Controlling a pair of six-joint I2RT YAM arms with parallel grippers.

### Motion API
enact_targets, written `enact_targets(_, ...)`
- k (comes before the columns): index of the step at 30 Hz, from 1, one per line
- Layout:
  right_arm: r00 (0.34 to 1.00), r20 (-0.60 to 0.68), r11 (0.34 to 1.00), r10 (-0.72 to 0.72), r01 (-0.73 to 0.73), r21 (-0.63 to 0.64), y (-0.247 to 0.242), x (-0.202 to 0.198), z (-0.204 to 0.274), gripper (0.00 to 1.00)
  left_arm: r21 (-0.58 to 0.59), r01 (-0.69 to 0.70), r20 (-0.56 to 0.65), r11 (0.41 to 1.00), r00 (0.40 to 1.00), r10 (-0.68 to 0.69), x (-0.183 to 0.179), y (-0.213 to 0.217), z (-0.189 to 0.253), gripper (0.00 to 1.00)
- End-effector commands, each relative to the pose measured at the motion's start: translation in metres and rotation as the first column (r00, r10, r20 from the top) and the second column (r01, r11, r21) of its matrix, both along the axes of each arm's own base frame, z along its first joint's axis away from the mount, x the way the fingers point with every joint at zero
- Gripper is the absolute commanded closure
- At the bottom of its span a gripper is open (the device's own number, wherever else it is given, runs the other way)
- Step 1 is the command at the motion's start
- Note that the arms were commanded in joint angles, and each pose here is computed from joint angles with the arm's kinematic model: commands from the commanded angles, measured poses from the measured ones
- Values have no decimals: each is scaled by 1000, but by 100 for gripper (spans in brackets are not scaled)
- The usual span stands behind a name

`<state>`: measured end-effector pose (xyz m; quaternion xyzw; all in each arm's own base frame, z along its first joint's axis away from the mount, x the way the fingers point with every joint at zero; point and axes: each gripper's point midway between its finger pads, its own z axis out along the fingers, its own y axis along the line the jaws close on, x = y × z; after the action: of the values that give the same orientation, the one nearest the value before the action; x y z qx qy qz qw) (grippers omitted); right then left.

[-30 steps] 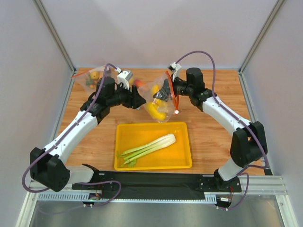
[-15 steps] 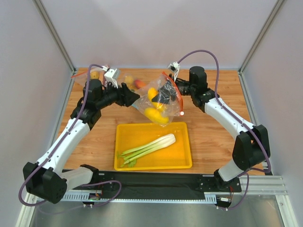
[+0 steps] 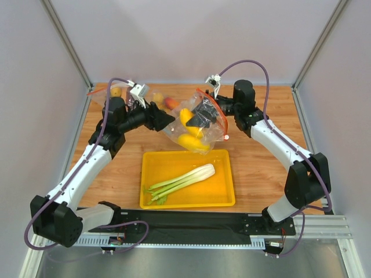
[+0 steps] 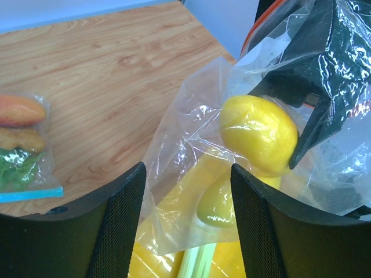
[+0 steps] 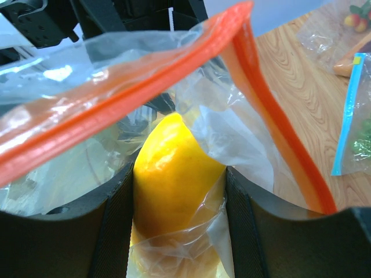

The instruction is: Open the zip-top bag and remove the fake food

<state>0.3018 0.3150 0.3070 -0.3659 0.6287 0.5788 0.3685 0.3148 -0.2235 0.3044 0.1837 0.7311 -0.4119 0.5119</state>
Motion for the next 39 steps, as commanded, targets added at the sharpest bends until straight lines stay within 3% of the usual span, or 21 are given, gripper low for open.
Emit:
enact_targets(1, 997, 34, 996, 66, -68, 51, -1, -12, 20, 100, -34, 53, 56, 998, 997, -51, -4, -6, 13, 33)
enact_targets(6, 995, 25, 993, 93, -95, 65, 0, -15, 23, 100, -65, 134, 35, 989, 991, -132, -8, -17, 10, 38)
enact_targets(8, 995, 22, 993, 95, -96, 64, 0, -14, 22, 100, -74, 147, 37, 986, 989, -145, -9, -18, 11, 45)
enact_targets(9, 995, 19, 994, 93, -94, 63, 0, -14, 22, 100, -79, 168, 38, 983, 986, -165, -12, -20, 12, 52)
enact_targets(10, 996, 13, 994, 89, -90, 61, 0, -12, 21, 100, -87, 176, 35, 980, 984, -174, -14, -21, 12, 68)
enact_targets(13, 999, 0, 998, 45, -45, 54, -3, -3, 18, 100, -99, 208, 42, 973, 978, -204, -17, -24, 13, 100)
enact_targets(17, 999, -21, 999, -46, 47, 18, -15, 14, 13, 100, -100, 211, 42, 972, 977, -207, -17, -25, 12, 100)
enact_targets(25, 979, -10, 978, -205, 205, -37, -40, 39, 7, 97, -6, 37, -72, 999, 997, -37, 12, -10, -18, 100)
enact_targets(32, 919, 22, 914, -394, 394, -90, -44, 87, -14, 96, -11, 26, -180, 1000, 983, -27, 43, -22, -56, 100)
enact_targets(39, 878, 60, 869, -474, 478, -127, -36, 121, -38, 93, 46, -7, -165, 999, 986, 14, 70, -31, -73, 100)
